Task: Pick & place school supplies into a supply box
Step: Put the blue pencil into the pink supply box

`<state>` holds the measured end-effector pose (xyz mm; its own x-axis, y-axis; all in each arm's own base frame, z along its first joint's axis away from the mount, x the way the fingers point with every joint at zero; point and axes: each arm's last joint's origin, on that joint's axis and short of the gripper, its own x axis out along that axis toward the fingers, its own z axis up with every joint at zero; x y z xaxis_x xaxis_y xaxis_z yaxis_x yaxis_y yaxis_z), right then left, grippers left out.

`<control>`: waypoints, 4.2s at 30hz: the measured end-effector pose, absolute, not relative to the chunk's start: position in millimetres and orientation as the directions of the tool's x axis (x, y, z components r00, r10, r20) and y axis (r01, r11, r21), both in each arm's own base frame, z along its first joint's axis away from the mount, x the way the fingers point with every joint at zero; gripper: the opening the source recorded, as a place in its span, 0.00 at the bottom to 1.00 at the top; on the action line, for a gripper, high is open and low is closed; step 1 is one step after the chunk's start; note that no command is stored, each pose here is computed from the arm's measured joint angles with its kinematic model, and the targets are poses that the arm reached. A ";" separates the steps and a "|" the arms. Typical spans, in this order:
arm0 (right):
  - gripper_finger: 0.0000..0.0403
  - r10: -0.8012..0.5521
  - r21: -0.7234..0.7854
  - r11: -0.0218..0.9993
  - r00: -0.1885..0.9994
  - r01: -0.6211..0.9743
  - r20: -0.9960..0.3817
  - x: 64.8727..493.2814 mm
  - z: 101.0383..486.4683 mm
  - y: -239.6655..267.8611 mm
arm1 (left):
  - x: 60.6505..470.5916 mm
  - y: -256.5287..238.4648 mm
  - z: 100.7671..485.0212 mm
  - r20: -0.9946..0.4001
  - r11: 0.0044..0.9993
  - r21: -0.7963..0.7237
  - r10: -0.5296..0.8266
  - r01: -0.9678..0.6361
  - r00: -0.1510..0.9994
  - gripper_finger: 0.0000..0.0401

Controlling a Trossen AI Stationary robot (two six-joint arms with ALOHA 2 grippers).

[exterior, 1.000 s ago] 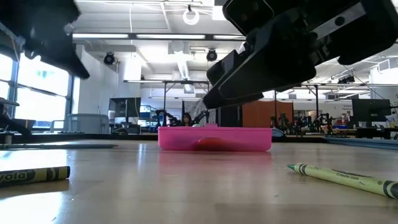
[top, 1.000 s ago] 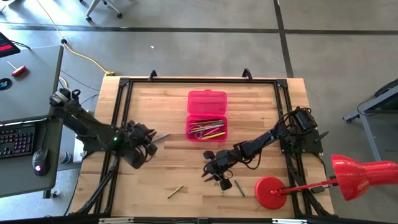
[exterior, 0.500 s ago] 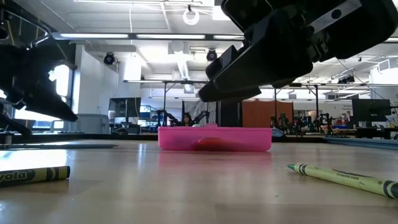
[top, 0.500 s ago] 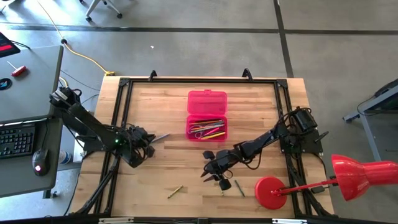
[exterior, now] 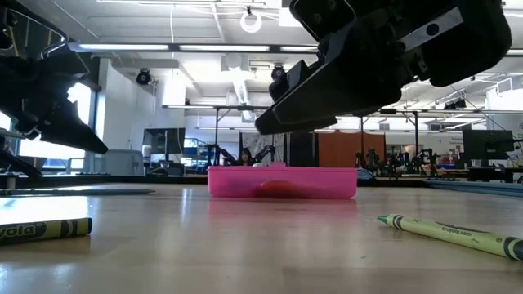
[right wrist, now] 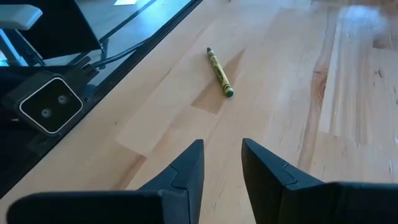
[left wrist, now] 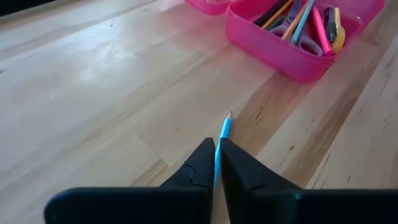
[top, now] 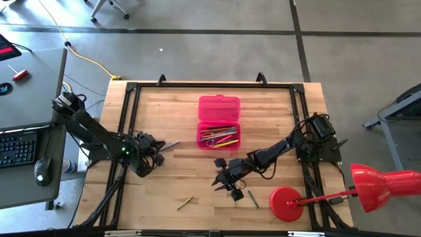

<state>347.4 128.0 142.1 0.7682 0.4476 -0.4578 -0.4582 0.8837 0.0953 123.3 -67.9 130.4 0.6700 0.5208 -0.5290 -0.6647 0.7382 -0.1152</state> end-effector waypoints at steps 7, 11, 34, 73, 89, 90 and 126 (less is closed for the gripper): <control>0.22 0.443 0.090 0.886 0.773 -0.455 -0.453 347.8 142.5 127.7 | 124.3 -69.3 130.5 -0.542 0.752 -0.114 0.500 -0.649 0.675 0.09; 0.22 0.425 0.082 0.896 0.789 -0.437 -0.443 349.7 143.6 124.0 | 124.1 -69.5 129.9 -0.559 0.760 -0.107 0.487 -0.641 0.671 0.10; 0.22 0.436 0.084 0.893 0.805 -0.442 -0.403 353.1 147.4 119.6 | 147.6 -78.2 116.0 -0.544 0.824 0.000 0.475 -0.566 0.692 0.35; 0.22 0.449 0.091 0.888 0.812 -0.450 -0.372 354.0 150.4 121.0 | 195.2 -30.5 68.8 -0.725 0.792 0.069 0.457 -0.606 0.515 0.09; 0.22 0.485 0.089 0.868 0.792 -0.489 -0.372 348.2 150.3 136.7 | 198.0 -37.2 72.2 -0.656 0.767 0.004 0.486 -0.641 0.577 0.03; 0.22 0.487 0.087 0.866 0.791 -0.493 -0.371 347.9 150.4 137.6 | 199.2 -37.6 72.8 -0.649 0.767 -0.008 0.484 -0.641 0.587 0.03; 0.22 0.474 0.080 0.873 0.798 -0.481 -0.371 348.2 150.4 136.9 | 179.2 -38.3 132.2 -0.665 0.866 -0.130 0.286 -0.484 0.690 0.28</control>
<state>348.2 136.9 150.4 0.7981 0.4744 -0.3715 -0.4814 0.8728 0.0805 179.2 -38.3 132.2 0.6899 0.2856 -0.6652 -0.4835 0.8656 -0.1299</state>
